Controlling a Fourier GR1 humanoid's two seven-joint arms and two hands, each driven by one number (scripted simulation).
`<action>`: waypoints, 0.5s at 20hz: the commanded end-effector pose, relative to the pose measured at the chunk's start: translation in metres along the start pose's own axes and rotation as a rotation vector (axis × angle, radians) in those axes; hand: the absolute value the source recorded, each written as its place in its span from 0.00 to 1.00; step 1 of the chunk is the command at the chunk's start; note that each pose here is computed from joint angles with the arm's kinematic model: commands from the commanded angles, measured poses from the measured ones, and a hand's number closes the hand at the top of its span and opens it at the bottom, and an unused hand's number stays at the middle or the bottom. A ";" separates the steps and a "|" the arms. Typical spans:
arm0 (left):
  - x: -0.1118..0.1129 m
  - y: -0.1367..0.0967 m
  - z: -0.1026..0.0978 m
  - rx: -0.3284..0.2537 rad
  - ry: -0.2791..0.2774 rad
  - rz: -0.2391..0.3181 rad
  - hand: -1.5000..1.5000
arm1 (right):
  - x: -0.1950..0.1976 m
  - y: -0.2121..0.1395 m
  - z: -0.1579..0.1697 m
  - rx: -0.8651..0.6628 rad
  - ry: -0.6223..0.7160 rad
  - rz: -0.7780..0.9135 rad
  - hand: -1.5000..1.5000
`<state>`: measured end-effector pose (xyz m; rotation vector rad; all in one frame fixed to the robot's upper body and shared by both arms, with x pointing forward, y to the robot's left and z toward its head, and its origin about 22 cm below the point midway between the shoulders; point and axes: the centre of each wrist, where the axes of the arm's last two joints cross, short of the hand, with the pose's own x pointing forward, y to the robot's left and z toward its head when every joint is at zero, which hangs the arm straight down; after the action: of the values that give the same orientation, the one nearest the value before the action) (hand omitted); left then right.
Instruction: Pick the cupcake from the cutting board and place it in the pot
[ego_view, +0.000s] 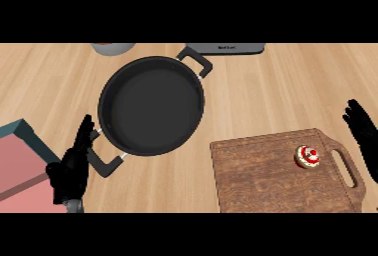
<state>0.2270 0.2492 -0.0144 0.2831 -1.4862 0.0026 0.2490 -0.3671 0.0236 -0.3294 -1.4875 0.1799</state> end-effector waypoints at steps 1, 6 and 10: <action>0.007 0.018 -0.014 0.027 0.024 -0.071 0.50 | 0.014 0.013 -0.006 0.075 -0.014 -0.033 1.00; 0.018 0.091 -0.035 0.120 0.085 -0.341 0.50 | 0.066 0.057 -0.029 0.341 -0.139 -0.055 1.00; 0.007 0.081 -0.027 0.113 0.261 -0.264 0.50 | 0.047 0.033 -0.015 -0.265 -0.284 0.252 0.00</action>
<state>0.2405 0.3146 0.0031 0.5012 -1.2921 -0.0969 0.2771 -0.3354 0.0682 -0.5021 -1.6486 0.3351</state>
